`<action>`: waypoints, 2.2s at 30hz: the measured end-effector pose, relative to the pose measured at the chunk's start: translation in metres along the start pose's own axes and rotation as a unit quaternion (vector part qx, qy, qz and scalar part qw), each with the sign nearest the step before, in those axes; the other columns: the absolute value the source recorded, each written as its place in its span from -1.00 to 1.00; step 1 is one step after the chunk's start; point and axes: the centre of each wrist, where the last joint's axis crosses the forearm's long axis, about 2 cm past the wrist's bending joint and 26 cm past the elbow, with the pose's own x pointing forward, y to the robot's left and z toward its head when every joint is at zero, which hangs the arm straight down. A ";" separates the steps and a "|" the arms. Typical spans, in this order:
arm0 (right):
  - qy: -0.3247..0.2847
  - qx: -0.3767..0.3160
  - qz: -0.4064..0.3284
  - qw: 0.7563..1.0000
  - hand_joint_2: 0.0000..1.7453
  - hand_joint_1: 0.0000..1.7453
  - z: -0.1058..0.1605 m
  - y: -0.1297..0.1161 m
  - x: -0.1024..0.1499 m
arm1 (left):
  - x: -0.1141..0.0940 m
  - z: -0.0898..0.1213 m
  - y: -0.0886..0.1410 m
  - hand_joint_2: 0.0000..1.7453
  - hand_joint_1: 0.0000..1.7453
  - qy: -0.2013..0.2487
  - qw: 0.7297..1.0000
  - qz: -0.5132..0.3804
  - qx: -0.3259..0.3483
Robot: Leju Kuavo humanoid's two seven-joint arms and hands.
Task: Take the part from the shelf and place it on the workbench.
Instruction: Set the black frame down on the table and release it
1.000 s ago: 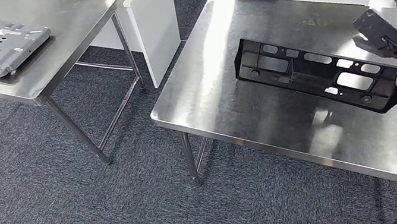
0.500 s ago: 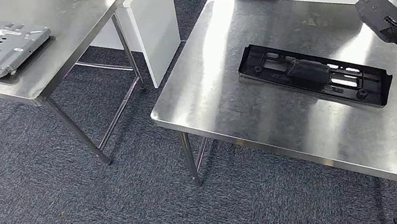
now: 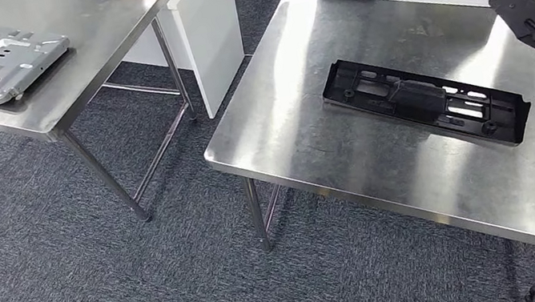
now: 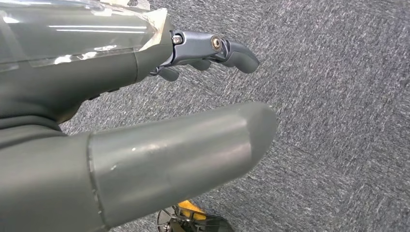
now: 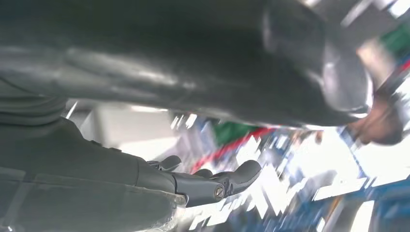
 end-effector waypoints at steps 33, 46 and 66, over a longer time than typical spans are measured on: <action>0.106 -0.036 0.163 0.980 -1.00 -1.00 0.251 0.013 -0.265 | -0.001 0.007 -0.008 -1.00 -1.00 0.010 1.000 0.019 -0.006; 0.189 0.014 0.169 0.967 -1.00 -1.00 0.355 0.050 -0.264 | -0.001 0.009 -0.012 -1.00 -1.00 0.011 1.000 0.025 -0.002; 0.477 0.255 0.153 0.827 -1.00 -1.00 0.521 0.138 -0.191 | 0.008 0.003 -0.013 -1.00 -1.00 0.009 0.999 -0.022 -0.038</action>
